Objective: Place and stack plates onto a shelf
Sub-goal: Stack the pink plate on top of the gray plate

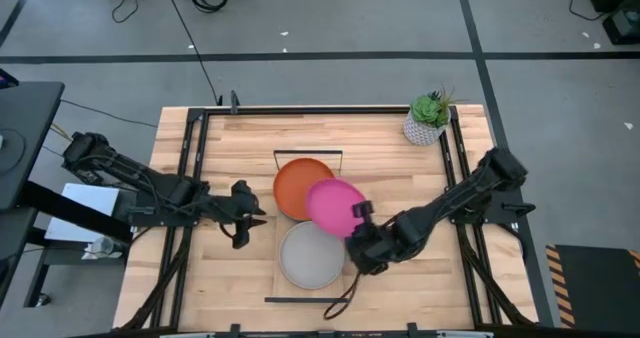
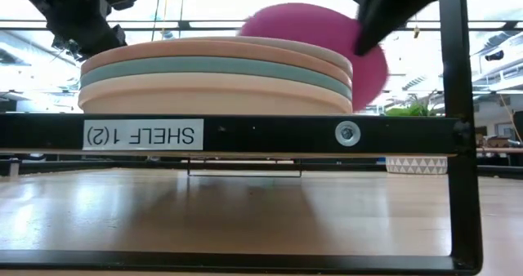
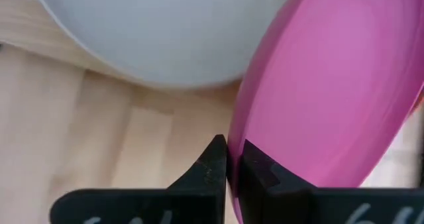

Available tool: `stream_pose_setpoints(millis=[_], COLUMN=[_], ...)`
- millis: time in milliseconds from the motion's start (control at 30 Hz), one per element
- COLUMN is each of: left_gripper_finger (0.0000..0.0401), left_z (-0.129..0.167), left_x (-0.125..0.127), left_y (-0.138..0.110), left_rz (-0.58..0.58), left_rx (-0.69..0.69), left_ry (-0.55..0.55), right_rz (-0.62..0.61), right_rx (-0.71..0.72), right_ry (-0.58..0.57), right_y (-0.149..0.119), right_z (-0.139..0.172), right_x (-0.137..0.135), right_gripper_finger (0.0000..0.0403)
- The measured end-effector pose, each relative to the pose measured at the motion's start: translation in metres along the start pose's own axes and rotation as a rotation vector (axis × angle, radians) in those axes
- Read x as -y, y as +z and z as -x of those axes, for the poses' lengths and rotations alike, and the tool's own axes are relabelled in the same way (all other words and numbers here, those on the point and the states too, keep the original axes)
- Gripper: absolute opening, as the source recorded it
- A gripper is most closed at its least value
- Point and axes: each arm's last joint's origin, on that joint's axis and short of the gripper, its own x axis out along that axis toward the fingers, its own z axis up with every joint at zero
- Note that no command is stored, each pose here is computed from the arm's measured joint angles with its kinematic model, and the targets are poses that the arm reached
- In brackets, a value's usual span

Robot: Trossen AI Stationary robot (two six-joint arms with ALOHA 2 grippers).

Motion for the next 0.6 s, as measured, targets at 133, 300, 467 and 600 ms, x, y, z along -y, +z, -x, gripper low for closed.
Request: stream_pose_setpoints(millis=[133,300,467,600], left_gripper_finger=[0.0118,0.0118,0.0118,0.0118], left_z=[0.01,0.02,0.024,0.024], left_x=[-0.001,-0.002,-0.005,-0.005], left_y=[0.007,0.012,0.012,0.011], left_rz=[-0.015,-0.095,-0.137,-0.154], left_rx=[-0.012,0.021,0.034,0.026], left_ry=[-0.003,0.0,0.034,0.044], right_rz=[0.2,0.325,0.311,0.256], right_rx=[-0.015,-0.025,-0.05,-0.008], right_ry=[-0.061,-0.069,-0.068,-0.008], right_y=[0.026,0.044,0.047,0.05], right_z=[-0.01,-0.032,-0.06,-0.068], right_x=[0.0,0.016,0.046,0.065], right_gripper_finger=[0.0021,0.0023,0.0035,0.0054])
